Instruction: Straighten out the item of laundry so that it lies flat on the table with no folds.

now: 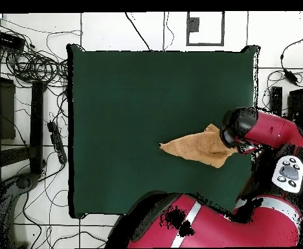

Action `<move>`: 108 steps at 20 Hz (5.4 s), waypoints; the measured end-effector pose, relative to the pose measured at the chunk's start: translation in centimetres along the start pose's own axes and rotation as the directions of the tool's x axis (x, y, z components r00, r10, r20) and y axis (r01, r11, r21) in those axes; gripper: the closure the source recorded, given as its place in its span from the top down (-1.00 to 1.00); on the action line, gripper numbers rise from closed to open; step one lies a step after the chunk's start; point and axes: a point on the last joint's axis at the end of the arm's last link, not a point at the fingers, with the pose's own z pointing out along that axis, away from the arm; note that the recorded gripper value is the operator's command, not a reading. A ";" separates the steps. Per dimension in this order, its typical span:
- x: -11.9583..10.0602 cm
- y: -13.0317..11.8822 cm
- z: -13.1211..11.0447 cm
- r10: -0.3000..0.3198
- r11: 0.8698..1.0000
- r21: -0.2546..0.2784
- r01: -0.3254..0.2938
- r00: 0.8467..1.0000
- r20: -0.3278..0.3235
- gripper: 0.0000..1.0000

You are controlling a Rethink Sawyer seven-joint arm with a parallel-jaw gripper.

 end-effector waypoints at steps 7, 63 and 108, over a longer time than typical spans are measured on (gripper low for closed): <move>-2.7 -2.8 0.2 0.081 0.996 -0.034 -0.081 0.996 -0.028 1.00; 0.6 4.8 -12.1 0.216 0.918 -0.269 -0.293 0.935 -0.283 1.00; -2.1 -1.6 -1.2 0.270 0.947 -0.141 -0.288 0.954 -0.129 1.00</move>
